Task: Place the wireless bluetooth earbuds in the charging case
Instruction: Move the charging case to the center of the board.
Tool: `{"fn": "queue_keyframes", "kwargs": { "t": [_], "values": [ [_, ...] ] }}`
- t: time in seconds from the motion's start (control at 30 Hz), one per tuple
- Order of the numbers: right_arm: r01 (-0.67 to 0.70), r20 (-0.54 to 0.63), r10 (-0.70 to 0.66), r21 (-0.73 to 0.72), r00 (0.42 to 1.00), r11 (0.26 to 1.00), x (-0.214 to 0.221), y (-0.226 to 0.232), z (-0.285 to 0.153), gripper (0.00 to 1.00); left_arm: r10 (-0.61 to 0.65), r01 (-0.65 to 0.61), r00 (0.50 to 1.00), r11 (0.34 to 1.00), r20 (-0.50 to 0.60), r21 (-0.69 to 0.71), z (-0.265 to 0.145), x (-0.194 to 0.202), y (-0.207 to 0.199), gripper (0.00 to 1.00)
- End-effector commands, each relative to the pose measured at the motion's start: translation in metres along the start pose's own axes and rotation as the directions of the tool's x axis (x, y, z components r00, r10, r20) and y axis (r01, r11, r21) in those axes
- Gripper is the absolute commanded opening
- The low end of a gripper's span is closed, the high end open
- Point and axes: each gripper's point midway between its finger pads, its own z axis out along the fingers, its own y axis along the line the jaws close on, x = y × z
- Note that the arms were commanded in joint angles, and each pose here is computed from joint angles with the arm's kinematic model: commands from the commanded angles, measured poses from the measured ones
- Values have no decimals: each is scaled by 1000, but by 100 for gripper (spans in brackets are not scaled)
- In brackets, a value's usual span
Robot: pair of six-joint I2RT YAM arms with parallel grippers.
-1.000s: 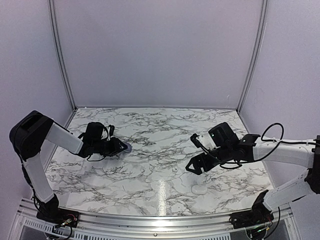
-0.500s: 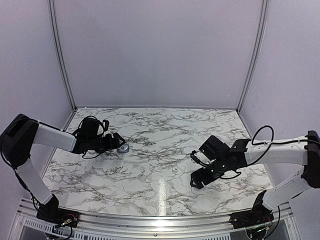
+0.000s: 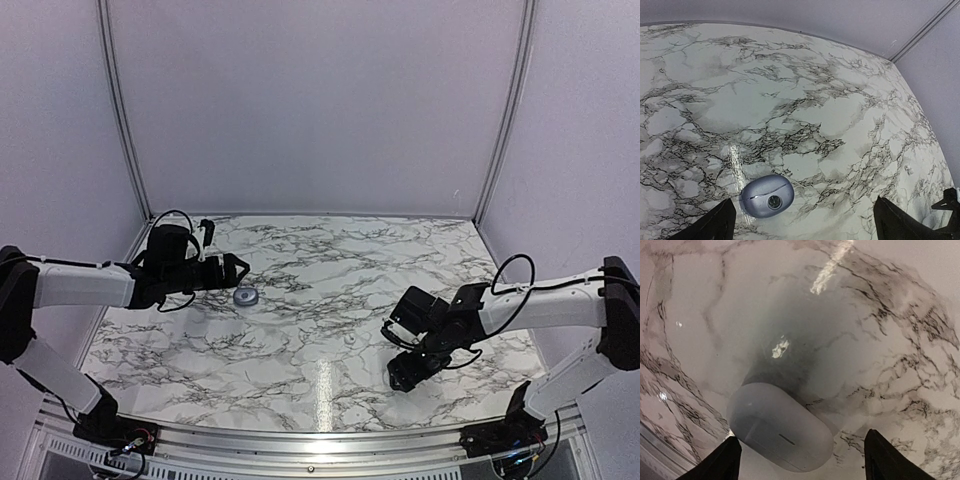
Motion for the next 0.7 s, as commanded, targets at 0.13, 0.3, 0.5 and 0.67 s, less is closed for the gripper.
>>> {"fn": "queue_keyframes", "kwargs": {
  "t": [0.13,0.3,0.5,0.67],
  "values": [
    [47,36,-45,-66,998,997,-20,23,11,59,48,-45,995,998,84,-34,-25,-16,0,99],
    [179,111,-170,-81,979,981,-49,40,11,53,53,-51,994,998,95,-24,-32,-14,-2,99],
    [389,148,-376,-74,915,918,-76,66,20,46,67,-66,993,998,94,-12,-40,-8,-2,99],
    [638,253,-603,-81,756,766,-84,115,17,44,60,-62,996,998,66,19,-44,8,-3,98]
  ]
}}
